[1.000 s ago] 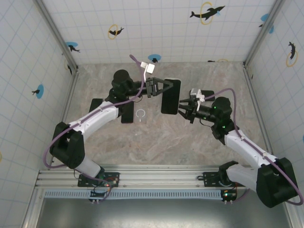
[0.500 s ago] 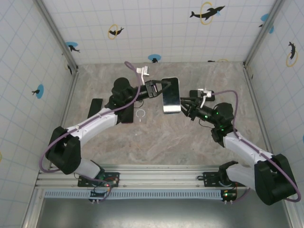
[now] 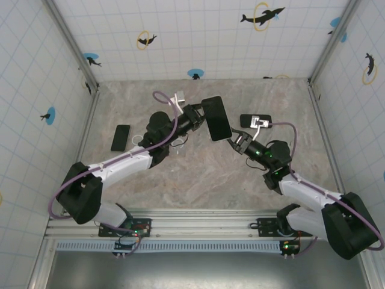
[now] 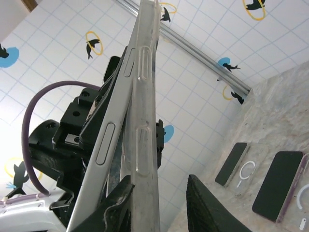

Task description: Take the phone out of the phone case

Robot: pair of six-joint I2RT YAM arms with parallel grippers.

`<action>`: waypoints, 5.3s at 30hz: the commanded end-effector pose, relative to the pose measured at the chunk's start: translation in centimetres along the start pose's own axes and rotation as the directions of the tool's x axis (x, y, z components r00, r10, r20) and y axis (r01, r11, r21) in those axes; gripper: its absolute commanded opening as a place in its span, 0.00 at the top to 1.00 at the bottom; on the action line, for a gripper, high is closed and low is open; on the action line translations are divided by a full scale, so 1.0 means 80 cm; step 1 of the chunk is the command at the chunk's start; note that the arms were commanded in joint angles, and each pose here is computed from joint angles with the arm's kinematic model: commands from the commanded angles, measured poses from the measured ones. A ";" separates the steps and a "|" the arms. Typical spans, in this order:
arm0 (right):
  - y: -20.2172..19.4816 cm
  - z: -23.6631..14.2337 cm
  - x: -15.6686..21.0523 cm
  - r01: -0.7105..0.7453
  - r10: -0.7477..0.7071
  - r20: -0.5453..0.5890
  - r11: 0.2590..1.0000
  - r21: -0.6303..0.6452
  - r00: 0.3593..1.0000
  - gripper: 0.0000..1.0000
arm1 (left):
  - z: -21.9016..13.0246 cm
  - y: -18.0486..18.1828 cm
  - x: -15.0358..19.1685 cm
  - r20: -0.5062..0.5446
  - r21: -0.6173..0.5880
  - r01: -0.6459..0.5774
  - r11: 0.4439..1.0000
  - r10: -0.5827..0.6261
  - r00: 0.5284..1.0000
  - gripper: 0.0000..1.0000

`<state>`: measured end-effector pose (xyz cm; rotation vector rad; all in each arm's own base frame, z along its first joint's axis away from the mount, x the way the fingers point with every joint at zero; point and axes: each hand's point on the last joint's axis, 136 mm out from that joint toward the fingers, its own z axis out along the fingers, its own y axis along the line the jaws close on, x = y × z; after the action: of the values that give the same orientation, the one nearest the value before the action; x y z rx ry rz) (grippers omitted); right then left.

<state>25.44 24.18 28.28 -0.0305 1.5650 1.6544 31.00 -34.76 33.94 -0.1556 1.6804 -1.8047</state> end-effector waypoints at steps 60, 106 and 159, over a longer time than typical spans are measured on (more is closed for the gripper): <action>-0.020 0.006 -0.080 -0.154 0.144 0.399 0.988 -0.008 0.906 1.00 | -0.006 0.020 0.095 0.006 -0.102 0.230 0.968 -0.230 0.973 0.52; -0.048 -0.001 -0.042 -0.221 0.155 0.424 0.969 0.110 0.892 1.00 | 0.030 0.027 0.067 0.134 -0.055 0.265 0.963 -0.256 0.957 0.68; -0.162 -0.069 -0.010 -0.215 0.028 0.364 0.848 0.485 0.931 1.00 | -0.082 0.206 0.069 0.144 -0.266 0.267 0.926 -0.236 0.961 0.98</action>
<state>30.95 17.59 17.08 0.6242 1.7150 1.1788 28.75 -30.41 11.72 -0.6461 2.0701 -1.5071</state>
